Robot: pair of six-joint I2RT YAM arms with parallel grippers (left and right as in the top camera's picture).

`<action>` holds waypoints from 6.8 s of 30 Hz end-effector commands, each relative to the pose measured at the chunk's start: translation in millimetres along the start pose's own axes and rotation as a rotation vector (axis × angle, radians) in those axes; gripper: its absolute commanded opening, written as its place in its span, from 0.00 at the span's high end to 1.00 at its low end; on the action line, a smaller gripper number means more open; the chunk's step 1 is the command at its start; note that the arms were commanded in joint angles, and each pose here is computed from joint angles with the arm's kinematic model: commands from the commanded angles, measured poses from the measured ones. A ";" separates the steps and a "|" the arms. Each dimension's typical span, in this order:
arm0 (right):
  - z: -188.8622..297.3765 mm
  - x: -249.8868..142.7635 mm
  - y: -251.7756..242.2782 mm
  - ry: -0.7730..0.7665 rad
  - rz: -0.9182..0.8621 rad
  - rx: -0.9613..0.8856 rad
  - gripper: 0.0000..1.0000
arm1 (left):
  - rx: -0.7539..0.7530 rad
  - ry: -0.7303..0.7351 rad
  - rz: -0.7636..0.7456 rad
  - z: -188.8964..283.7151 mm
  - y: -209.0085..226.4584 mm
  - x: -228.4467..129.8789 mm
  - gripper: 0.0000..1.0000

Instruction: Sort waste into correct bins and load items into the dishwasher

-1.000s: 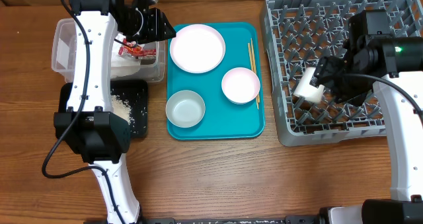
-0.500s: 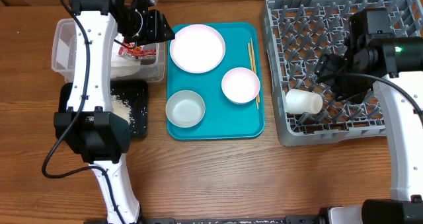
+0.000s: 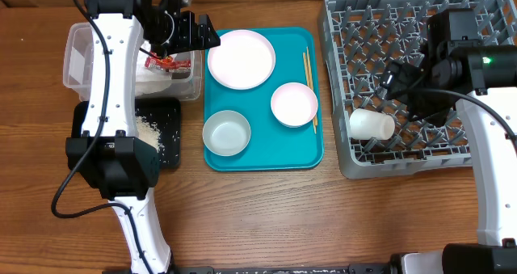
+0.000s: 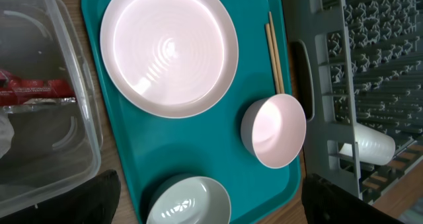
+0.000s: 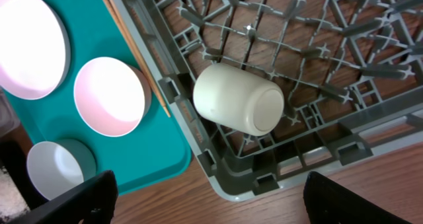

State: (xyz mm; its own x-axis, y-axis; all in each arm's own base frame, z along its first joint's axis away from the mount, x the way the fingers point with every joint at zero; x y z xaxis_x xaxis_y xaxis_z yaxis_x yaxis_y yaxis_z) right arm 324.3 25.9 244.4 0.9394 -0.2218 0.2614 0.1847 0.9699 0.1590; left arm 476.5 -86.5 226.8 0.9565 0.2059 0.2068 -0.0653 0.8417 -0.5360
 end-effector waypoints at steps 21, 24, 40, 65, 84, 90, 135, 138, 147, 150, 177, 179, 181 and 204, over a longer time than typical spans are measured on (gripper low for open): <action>2.8 11.2 18.6 -0.050 0.042 0.097 0.00 | 0.124 -0.249 -0.045 116.0 -37.4 -3.7 0.14; 2.8 10.9 18.6 -0.049 0.042 0.097 0.00 | 0.112 -0.285 -0.052 132.9 -45.7 -9.4 0.14; 3.3 17.2 20.2 -0.078 0.076 0.102 0.00 | 0.248 -0.465 0.025 215.8 -43.5 -58.9 0.15; -145.5 -14.9 129.1 0.123 -0.022 -0.065 0.48 | 0.667 -0.638 0.353 251.2 45.8 -89.3 0.00; -224.3 -48.4 107.8 0.244 -0.049 -0.161 0.67 | 0.732 -0.327 0.377 125.8 93.5 -32.3 0.00; -221.3 -42.6 111.1 0.225 -0.046 -0.146 0.81 | 0.725 -0.344 0.374 125.4 92.7 -27.9 0.00; -89.1 232.4 12.2 -0.592 0.666 -1.117 0.84 | 0.707 -0.341 0.375 123.5 90.6 -27.3 0.00; -104.5 233.5 8.4 -0.576 0.674 -1.115 0.87 | 0.707 -0.341 0.375 123.4 90.5 -27.3 0.00; -131.6 237.6 12.4 -0.593 0.685 -1.109 0.91 | 0.707 -0.341 0.375 123.5 90.6 -27.3 0.00; -125.1 240.5 17.8 -0.637 0.656 -1.111 0.91 | 0.707 -0.341 0.375 123.4 90.5 -27.3 0.00; -23.7 198.0 28.7 -0.641 0.211 0.065 0.30 | 0.707 -0.341 0.374 123.4 90.5 -27.3 0.00; -30.2 188.2 28.0 -0.585 0.213 0.109 0.30 | 0.707 -0.341 0.375 123.5 90.6 -27.3 0.00; -35.4 183.5 19.8 -0.551 0.148 0.103 0.30 | 0.707 -0.341 0.375 123.5 90.6 -27.3 0.00; -143.7 130.4 -49.4 -0.290 -0.281 -0.146 0.62 | 0.707 -0.341 0.375 123.5 90.6 -27.3 0.00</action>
State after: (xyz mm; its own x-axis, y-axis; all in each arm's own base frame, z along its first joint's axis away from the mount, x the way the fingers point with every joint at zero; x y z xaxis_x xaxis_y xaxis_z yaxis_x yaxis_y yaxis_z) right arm 479.1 -29.1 153.6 0.7302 -0.4554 0.5093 0.4389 0.8840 0.1612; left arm 407.6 43.8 274.9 0.7133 0.5653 0.4144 -0.6197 0.7848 -0.0040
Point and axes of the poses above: each gripper's point midway between its finger pads, its own z axis back along the fingers, its own y axis along the line the jaws close on, x = y × z, the point moved 1 cm from there along z, back along the fingers, and after that the axes turned 13 degrees about z, right-handed, at the moved point
